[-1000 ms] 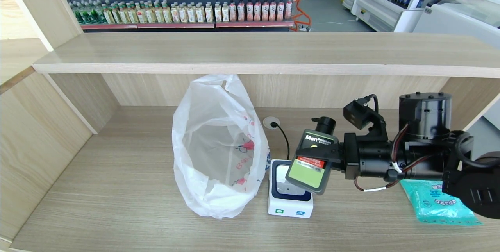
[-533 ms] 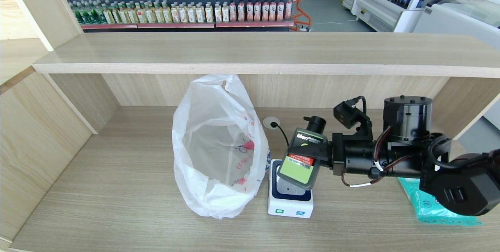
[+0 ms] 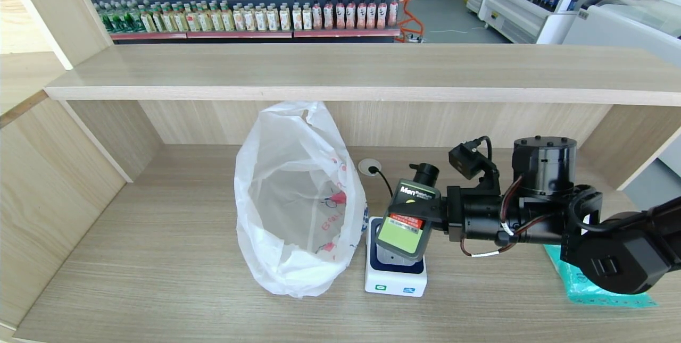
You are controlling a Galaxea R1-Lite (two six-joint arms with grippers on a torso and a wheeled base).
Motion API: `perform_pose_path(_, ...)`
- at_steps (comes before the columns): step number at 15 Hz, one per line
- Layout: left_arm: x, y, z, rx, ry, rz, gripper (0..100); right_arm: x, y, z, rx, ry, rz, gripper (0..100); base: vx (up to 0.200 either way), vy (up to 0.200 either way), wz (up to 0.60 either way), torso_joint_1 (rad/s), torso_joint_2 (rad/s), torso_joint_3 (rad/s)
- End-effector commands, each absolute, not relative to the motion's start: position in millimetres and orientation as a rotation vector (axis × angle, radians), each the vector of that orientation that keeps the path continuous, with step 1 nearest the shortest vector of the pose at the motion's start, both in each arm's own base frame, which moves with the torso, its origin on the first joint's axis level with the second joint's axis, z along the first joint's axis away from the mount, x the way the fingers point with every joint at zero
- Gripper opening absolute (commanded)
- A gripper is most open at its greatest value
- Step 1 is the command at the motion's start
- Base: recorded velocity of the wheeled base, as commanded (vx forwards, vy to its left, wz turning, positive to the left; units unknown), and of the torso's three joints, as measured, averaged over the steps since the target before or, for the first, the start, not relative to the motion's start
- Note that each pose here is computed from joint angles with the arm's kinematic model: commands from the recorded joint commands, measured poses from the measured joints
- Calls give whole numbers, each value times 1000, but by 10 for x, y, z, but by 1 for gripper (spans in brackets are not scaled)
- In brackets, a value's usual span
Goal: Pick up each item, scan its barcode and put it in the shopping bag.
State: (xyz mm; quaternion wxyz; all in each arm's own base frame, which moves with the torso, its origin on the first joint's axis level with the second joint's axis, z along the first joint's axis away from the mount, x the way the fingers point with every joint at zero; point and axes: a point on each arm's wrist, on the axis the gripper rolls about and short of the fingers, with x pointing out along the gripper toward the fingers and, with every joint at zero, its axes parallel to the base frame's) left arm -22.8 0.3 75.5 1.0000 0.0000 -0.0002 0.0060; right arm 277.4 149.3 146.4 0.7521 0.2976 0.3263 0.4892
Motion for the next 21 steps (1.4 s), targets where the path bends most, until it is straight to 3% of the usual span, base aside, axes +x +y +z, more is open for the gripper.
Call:
perform_pose_path(1,-227,3,757,0,0,12,100,2782,1498,1441,644,712,1070,0,0,0,0,0,0,0)
perform_pose_path(10,-228,3,755,0,0,12,100,2746,1496,1463,589,672,1094,0,0,0,0,0,0,0)
perform_pose_path(12,-227,3,755,0,2,12,100,2611,1420,1755,592,607,1136,0,0,0,0,0,0,0)
perform_pose_path(15,-227,3,757,0,0,12,100,2186,1119,2676,540,421,1186,0,0,0,0,0,0,0)
perform_pose_path(16,-227,3,757,0,0,12,100,2107,1030,2847,475,354,1178,0,0,0,0,0,0,0)
perform_pose_path(18,-227,3,755,0,2,12,100,2070,829,2886,178,195,1100,0,0,0,0,0,0,0)
perform_pose_path(20,-228,3,756,0,-2,12,100,2072,742,2835,-205,110,864,0,0,0,0,0,0,0)
perform_pose_path(21,-227,3,755,0,2,12,100,2003,706,2906,-247,91,821,0,0,0,0,0,0,0)
